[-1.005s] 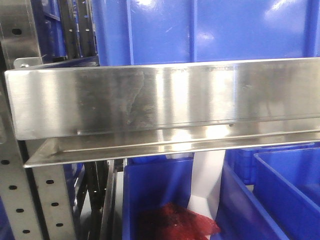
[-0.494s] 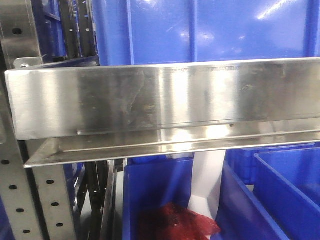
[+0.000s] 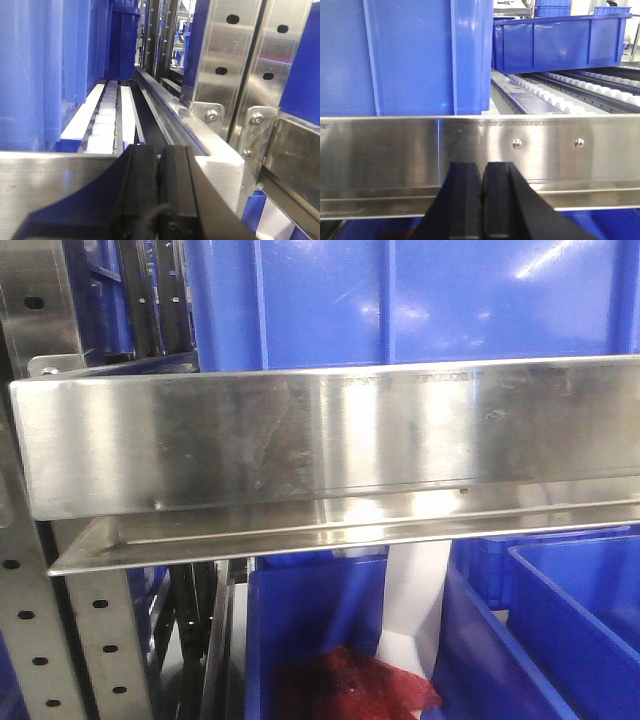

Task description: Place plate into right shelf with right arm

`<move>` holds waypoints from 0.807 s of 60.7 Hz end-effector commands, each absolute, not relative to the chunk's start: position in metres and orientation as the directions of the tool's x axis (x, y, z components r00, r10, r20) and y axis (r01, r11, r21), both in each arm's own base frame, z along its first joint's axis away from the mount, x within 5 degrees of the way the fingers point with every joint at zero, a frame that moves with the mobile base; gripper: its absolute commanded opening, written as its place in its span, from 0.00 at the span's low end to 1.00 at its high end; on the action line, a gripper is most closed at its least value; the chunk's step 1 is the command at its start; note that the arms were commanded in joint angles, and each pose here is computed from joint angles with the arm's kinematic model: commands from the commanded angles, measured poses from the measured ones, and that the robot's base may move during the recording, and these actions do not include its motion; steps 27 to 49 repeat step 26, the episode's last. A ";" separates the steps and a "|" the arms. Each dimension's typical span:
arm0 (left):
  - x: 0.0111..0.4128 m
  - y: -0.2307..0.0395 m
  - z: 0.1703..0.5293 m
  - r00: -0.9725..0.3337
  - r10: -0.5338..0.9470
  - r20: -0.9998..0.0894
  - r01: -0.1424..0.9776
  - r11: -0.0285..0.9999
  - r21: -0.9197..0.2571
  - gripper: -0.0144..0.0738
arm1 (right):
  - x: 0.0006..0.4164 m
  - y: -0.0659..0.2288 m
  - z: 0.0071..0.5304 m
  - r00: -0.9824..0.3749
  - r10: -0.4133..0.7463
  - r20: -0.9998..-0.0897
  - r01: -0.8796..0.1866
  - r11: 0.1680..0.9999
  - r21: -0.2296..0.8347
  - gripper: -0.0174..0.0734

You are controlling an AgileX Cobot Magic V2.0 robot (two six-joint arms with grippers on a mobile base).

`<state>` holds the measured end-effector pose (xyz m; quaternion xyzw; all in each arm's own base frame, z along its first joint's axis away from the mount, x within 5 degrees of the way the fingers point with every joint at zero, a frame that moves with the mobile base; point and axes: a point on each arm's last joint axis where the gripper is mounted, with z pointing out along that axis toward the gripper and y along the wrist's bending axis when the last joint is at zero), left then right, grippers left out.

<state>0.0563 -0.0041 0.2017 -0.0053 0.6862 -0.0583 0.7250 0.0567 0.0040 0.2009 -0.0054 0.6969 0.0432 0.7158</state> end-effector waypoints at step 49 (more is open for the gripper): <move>0.055 -0.004 0.208 0.141 -0.104 -0.985 0.085 0.992 -0.092 0.11 | 0.055 0.003 0.211 0.130 0.052 -0.990 -0.057 0.997 0.045 0.24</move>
